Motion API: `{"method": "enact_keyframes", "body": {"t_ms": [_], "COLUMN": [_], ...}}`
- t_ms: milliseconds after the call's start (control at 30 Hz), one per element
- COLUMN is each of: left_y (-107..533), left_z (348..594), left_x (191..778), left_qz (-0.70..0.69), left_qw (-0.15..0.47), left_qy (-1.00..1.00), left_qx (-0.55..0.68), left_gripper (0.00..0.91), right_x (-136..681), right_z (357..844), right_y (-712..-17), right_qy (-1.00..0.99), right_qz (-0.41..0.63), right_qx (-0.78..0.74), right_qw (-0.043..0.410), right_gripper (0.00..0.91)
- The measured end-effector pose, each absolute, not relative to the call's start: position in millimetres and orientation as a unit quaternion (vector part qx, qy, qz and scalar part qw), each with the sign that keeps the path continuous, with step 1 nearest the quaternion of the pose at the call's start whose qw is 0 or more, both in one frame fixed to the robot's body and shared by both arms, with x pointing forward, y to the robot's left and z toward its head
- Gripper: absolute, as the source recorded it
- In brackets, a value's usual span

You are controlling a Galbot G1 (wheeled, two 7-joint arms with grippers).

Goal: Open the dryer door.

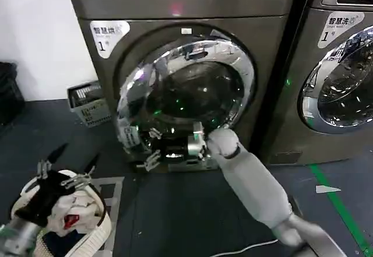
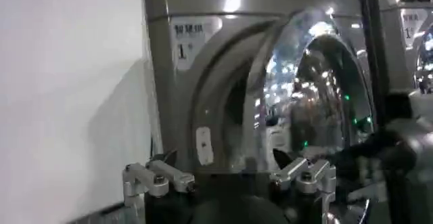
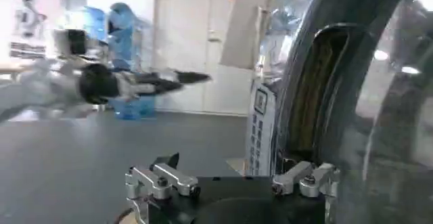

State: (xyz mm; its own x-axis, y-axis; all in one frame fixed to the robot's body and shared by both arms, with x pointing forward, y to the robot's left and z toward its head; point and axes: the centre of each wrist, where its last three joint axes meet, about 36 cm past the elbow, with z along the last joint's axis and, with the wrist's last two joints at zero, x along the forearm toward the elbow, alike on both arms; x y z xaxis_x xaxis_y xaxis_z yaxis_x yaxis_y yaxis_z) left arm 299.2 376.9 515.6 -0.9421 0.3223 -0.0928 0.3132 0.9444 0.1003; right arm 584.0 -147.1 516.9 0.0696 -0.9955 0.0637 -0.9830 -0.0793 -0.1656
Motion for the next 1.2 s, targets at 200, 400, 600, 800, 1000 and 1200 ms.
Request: {"method": "enact_keyframes", "body": {"t_ms": [200, 400, 600, 800, 1000, 1200], "left_y": [387.3, 385.8, 377.8, 365.0, 336.1, 289.1], "left_z": [514.8, 517.7, 513.4, 497.9, 490.5, 490.4], "left_x": [332.2, 368.4, 410.9, 445.9, 484.6, 514.2], "left_qz": [0.033, 0.044, 0.054, 0.041, 0.009, 0.009], "left_qw": [0.04, 0.048, 0.054, 0.04, 0.025, 0.03], "left_qy": [0.984, 0.972, 0.955, 0.935, 0.91, 0.883], "left_qx": [0.168, 0.225, 0.287, 0.349, 0.414, 0.468], "left_gripper": [0.907, 0.907, 0.907, 0.907, 0.907, 0.907], "right_x": [561.2, 536.7, 516.2, 496.5, 481.7, 467.9], "right_z": [516.2, 510.8, 506.5, 506.0, 508.6, 512.1], "right_y": [-173.0, -196.4, -217.8, -246.6, -300.9, -383.9], "right_qy": [0.666, 0.644, 0.618, 0.609, 0.636, 0.708], "right_qz": [-0.092, -0.087, -0.081, -0.09, -0.101, -0.095], "right_qx": [-0.739, -0.759, -0.781, -0.788, -0.764, -0.699], "right_qw": [0.037, 0.036, 0.032, 0.029, 0.032, 0.036], "right_gripper": [0.907, 0.907, 0.907, 0.907, 0.907, 0.907]}}
